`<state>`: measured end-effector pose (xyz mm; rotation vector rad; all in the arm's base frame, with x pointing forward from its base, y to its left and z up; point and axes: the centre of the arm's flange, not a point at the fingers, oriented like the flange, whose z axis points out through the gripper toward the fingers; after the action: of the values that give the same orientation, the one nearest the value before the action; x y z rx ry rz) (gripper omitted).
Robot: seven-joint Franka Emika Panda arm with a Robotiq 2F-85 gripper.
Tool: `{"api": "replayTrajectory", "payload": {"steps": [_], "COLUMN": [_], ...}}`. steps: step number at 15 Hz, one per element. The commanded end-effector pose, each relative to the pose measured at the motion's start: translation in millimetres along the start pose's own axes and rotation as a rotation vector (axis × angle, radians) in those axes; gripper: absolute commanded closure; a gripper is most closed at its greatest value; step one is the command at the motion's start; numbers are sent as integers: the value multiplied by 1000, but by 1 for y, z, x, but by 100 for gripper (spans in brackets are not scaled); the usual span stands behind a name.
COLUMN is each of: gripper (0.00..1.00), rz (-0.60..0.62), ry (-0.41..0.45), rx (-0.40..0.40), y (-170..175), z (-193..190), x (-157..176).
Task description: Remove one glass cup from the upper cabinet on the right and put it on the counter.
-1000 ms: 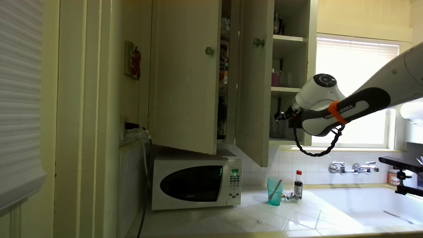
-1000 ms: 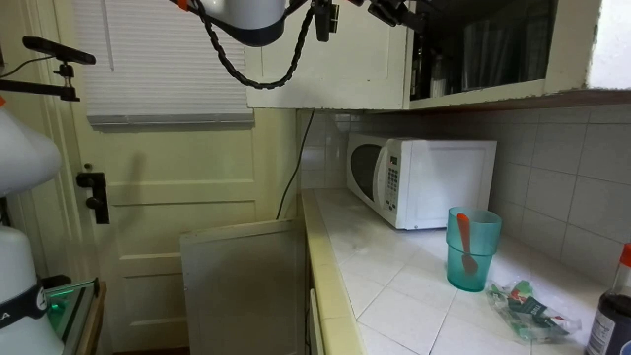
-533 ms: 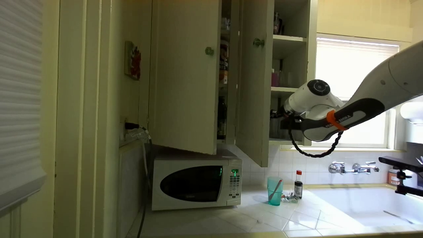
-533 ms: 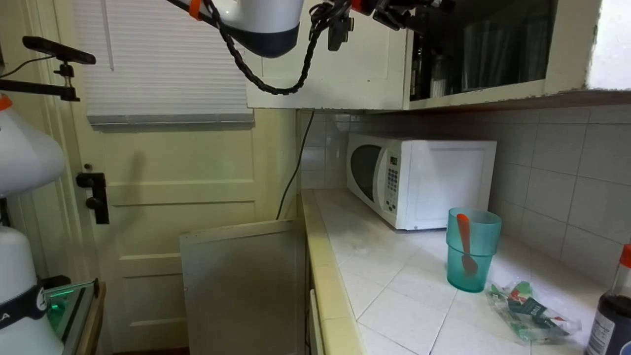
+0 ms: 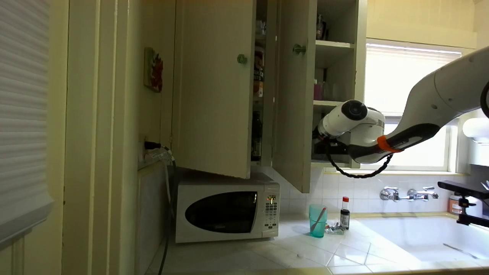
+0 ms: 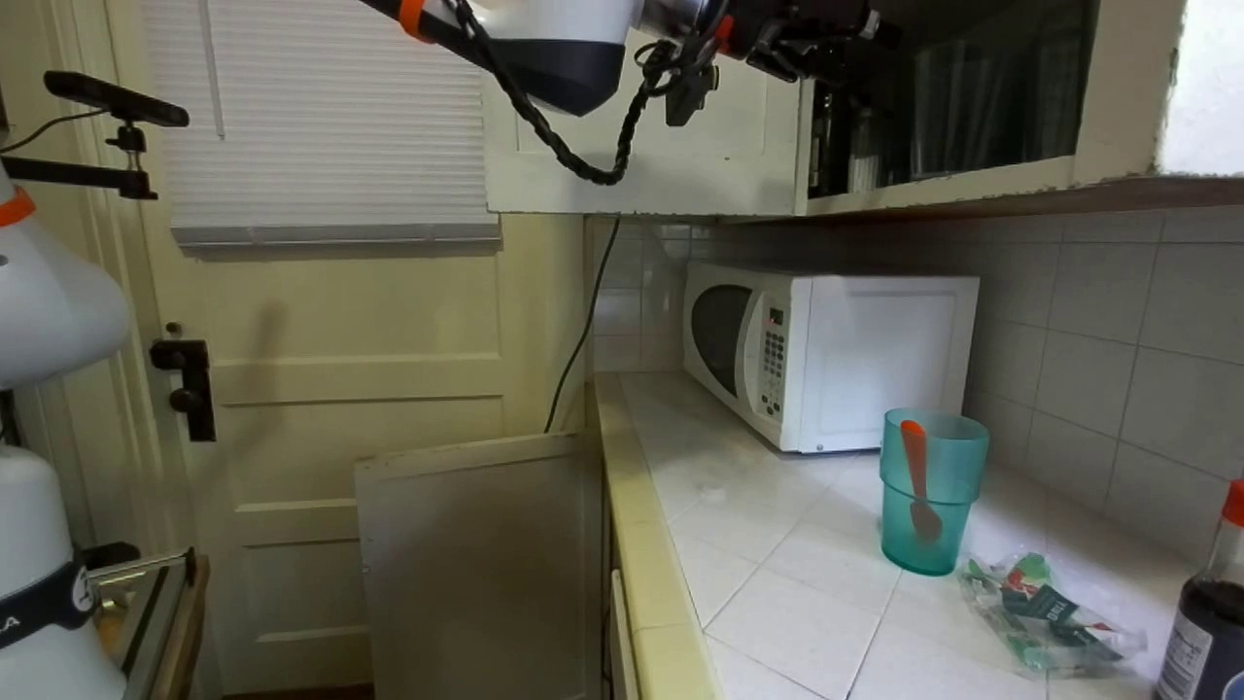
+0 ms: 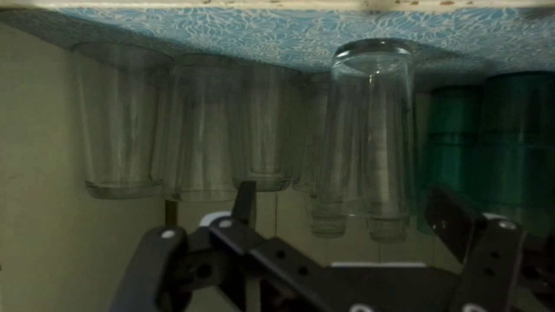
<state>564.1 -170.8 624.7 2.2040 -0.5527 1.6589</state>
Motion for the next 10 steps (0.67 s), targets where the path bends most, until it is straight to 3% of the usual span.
{"api": "replayTrajectory", "payload": {"steps": [1, 9, 10], "gripper": [0, 0, 0], "rz": [32, 45, 38], "ry": [8, -20, -27], "rx": [-48, -95, -78], "y": [-19, -28, -27], "z": [18, 49, 35], "x": [-32, -56, -50]}}
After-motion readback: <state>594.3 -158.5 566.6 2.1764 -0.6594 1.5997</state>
